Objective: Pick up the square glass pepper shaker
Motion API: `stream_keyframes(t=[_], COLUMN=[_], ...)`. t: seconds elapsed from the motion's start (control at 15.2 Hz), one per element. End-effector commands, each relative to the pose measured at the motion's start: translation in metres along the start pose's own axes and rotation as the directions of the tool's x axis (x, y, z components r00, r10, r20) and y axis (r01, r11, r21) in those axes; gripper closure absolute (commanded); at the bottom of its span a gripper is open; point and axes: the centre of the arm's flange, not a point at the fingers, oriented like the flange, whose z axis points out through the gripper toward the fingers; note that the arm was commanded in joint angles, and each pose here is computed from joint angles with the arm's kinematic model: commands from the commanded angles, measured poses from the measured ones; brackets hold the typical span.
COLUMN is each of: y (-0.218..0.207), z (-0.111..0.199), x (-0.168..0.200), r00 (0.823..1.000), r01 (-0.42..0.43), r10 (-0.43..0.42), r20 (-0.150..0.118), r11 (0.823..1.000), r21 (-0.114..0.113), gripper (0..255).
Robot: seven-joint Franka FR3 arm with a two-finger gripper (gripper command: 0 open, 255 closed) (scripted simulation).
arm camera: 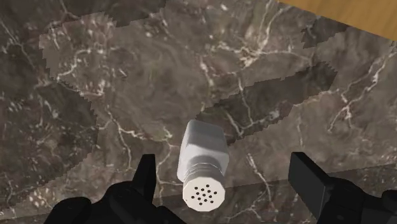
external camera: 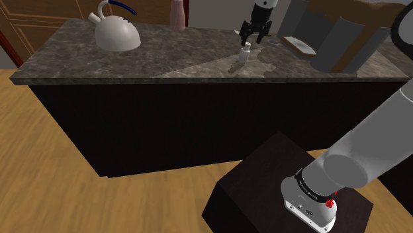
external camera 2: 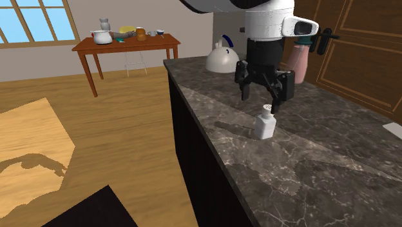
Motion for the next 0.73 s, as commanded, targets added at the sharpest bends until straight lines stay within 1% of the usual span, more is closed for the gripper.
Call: stream_keyframes(t=[0.0, 0.13, 0.66], y=[0.008, 0.015, 0.013], z=[0.005, 0.008, 0.048], x=[0.025, 0.044, 0.041], r00=[1.000, 1.000, 1.000], r01=[-0.004, -0.007, -0.007], r10=[0.004, 0.007, 0.007], r20=[-0.012, -0.021, -0.021], r11=[1.000, 1.000, 1.000], r21=[0.005, 0.009, 0.009], gripper=[0, 0, 0])
